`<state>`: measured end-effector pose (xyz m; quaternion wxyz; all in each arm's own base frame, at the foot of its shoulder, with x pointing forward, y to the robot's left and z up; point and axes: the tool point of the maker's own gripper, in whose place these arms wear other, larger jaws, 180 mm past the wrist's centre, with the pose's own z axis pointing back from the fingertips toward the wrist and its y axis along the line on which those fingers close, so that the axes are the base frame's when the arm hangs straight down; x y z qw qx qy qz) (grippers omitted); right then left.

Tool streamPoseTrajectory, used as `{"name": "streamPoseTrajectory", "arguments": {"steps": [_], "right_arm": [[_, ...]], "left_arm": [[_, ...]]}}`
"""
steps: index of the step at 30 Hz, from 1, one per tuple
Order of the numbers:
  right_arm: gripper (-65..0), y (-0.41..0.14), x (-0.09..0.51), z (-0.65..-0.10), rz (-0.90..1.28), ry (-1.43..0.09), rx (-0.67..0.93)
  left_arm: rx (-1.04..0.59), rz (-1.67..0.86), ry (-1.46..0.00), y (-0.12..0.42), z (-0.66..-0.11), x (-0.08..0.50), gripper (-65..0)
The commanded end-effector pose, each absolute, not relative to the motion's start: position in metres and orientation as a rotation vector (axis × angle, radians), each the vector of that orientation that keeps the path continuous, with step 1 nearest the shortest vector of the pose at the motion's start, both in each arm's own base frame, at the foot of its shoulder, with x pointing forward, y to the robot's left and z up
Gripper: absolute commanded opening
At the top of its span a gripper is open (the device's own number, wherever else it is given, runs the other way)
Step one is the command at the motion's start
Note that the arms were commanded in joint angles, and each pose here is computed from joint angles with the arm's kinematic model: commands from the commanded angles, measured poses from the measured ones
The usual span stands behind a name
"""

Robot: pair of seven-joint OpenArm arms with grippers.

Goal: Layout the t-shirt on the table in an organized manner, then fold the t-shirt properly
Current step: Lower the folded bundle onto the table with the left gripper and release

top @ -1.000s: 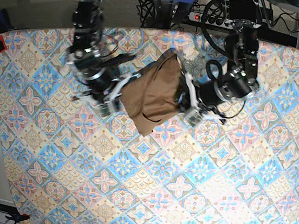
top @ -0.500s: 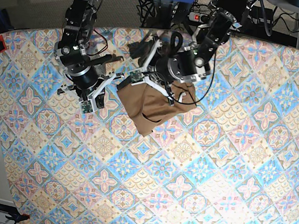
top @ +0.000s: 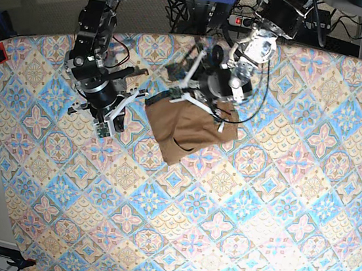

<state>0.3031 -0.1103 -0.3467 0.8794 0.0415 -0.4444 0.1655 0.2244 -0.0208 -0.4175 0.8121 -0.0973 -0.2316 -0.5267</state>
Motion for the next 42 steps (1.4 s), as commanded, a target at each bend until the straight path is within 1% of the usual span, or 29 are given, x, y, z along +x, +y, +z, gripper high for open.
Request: {"name": "streamPoseTrajectory", "arguments": {"steps": [1,7,10,13,18,23,29,31,38,42], "right_arm": [[-65.0,-0.108,0.311,-0.333,0.347,-0.983,0.094],[-65.0,-0.108,0.311,-0.333,0.348,-0.983,0.095],[-65.0,-0.107,0.311,-0.333,0.350,-0.983,0.096],[-65.0,-0.106,0.310,-0.333,0.351,-0.982,0.097],[-65.0,-0.106,0.310,-0.331,0.352,-0.986,0.096],[-65.0,-0.107,0.311,-0.327,0.354,-0.997,0.091],[-65.0,-0.107,0.311,-0.324,0.355,-1.006,0.089],[-65.0,-0.107,0.310,-0.325,0.355,-1.003,0.089],[-65.0,-0.101,0.271,-0.358,0.358,-0.891,0.118],[-65.0,-0.099,0.267,-0.361,0.361,-0.881,0.124]], "left_arm": [[-0.150,-1.090,-0.500,-0.004,-0.414,0.238,-65.0],[-0.068,-0.956,-0.527,0.043,-0.407,0.270,-65.0],[-0.048,-0.914,-0.543,0.056,-0.402,0.280,-65.0],[-0.065,-0.886,-0.615,0.056,-0.394,0.296,-65.0],[-0.100,-0.841,-0.606,0.062,-0.409,0.313,-65.0],[-0.156,-0.827,-0.656,0.053,-0.414,0.333,-65.0],[-0.148,-0.833,-0.722,0.050,-0.393,0.356,-65.0],[-0.168,-0.827,-0.736,0.039,-0.389,0.362,-65.0],[-0.226,-0.813,-0.705,0.018,-0.393,0.394,-65.0],[-0.315,-0.799,-0.810,-0.006,-0.384,0.403,-65.0]]}}
